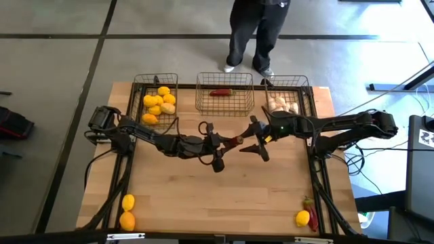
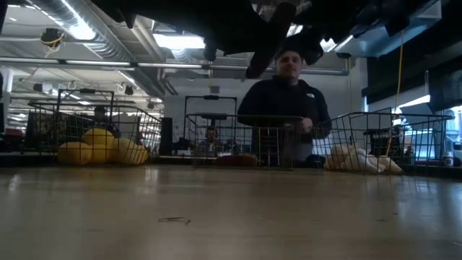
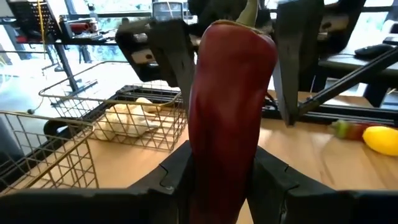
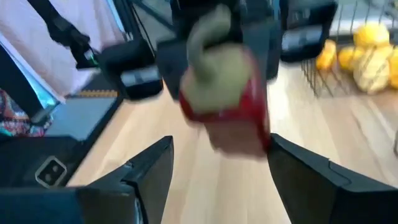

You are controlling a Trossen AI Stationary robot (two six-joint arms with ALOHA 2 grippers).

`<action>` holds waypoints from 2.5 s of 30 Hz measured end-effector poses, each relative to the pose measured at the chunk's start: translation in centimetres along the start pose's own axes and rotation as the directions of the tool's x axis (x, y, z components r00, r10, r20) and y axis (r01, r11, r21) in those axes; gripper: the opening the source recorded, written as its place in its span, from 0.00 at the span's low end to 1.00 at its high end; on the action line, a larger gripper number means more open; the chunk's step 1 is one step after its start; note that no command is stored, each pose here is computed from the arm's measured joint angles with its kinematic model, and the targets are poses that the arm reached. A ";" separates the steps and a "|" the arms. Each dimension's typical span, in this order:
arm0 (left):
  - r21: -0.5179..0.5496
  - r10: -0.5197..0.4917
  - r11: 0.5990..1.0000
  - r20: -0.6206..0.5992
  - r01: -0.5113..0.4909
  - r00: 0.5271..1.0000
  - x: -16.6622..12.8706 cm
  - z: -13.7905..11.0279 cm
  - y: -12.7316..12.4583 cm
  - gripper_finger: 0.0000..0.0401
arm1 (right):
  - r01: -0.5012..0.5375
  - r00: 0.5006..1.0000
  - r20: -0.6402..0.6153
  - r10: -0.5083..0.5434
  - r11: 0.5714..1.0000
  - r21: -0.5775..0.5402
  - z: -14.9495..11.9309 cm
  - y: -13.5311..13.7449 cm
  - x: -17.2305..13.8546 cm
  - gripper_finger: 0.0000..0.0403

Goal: Sort produce into baskets
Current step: Put the red chili pepper into the middle gold wire basket

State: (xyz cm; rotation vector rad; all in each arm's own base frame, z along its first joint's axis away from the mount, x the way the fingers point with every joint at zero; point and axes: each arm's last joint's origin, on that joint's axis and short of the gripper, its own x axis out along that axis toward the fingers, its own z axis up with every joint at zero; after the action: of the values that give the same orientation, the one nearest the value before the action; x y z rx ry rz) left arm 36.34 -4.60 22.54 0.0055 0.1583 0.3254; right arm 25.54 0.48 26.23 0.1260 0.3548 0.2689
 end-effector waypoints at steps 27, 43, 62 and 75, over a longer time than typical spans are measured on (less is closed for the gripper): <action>-0.020 0.087 0.996 0.011 -0.087 0.996 -0.2 0.1 0.1 0.27 | -0.087 0.987 0.126 0.095 0.994 -0.070 1.1 0.3 0.4 0.62; 0.025 0.040 0.999 0.031 -0.041 0.999 -1.0 0.7 -1.0 0.27 | 0.117 0.992 0.050 -0.116 0.993 -0.016 1.5 0.2 -1.3 0.62; 0.017 0.035 0.999 0.035 -0.036 0.999 -1.0 0.8 -1.0 0.27 | 0.049 0.986 0.166 -0.031 0.994 -0.101 1.9 -0.4 1.3 0.37; -0.009 0.021 1.000 0.022 -0.021 1.000 -0.9 0.8 -0.6 0.42 | 0.082 0.986 0.156 -0.064 0.991 -0.110 1.8 -0.4 1.2 0.23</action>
State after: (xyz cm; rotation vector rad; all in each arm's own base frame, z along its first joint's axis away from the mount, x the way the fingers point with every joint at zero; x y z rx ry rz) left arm 35.79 -5.47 23.47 0.0026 0.1347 0.3471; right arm 27.36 0.26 27.41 0.0185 0.1909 0.2050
